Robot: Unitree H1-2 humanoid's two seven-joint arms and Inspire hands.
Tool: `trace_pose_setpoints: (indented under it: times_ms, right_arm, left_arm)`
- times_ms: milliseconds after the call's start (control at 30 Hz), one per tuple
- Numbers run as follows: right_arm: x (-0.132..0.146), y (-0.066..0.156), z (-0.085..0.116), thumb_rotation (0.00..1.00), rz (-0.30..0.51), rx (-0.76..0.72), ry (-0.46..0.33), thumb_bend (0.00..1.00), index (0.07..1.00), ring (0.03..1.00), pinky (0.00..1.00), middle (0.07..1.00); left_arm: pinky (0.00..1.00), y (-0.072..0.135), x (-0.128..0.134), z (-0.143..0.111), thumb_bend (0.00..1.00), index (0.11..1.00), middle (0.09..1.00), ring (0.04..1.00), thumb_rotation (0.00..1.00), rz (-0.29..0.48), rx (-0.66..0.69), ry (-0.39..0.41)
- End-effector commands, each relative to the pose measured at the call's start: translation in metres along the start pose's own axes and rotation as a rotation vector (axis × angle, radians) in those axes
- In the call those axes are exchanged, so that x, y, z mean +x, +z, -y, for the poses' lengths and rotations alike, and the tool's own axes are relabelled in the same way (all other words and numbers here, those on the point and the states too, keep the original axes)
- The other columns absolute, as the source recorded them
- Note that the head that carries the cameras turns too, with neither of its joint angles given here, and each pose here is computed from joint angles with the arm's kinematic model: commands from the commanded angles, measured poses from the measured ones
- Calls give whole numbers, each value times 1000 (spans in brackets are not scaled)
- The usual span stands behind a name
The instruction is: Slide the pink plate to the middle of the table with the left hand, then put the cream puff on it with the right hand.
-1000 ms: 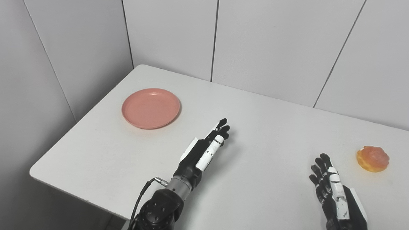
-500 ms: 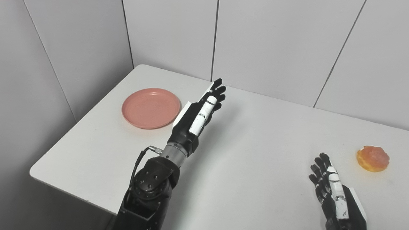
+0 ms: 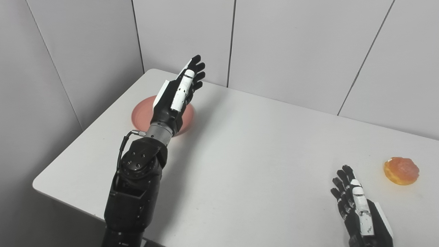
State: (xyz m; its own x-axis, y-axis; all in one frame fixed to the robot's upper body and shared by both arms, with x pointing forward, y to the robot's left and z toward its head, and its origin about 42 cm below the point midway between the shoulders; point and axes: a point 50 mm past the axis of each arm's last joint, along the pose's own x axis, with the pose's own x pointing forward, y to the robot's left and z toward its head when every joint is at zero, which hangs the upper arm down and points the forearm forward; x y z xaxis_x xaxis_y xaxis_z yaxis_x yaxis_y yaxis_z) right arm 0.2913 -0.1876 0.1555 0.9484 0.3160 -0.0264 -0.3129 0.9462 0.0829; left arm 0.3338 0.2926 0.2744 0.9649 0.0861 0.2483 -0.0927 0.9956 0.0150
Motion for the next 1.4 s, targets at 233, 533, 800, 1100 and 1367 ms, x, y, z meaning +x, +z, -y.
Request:
trace_pose_setpoints:
  times_ms: [233, 533, 800, 1100, 1367]
  right_arm:
    - [6, 18, -2, 1000, 76, -16, 19, 81, 1000, 1000, 1000, 1000]
    - [6, 18, -2, 1000, 70, -1, 20, 81, 1000, 1000, 1000, 1000]
    - [6, 17, -1, 1000, 69, 3, 16, 93, 1000, 1000, 1000, 1000]
    - [6, 16, -1, 1000, 61, 5, 17, 91, 1000, 1000, 1000, 1000]
    - [5, 16, -1, 1000, 62, 4, 13, 89, 1000, 1000, 1000, 1000]
  left_arm:
    - [930, 30, 30, -35, 436, 918, 936, 928, 1000, 114, 12, 110]
    - [924, 28, 43, -72, 403, 883, 916, 921, 1000, 83, 8, 206]
    - [925, 20, 47, -105, 396, 883, 907, 920, 1000, 53, 8, 269]
    - [952, 5, 45, -136, 401, 900, 930, 943, 1000, 30, -18, 314]
    - [939, -2, 41, -154, 393, 901, 924, 937, 1000, -2, -30, 334]
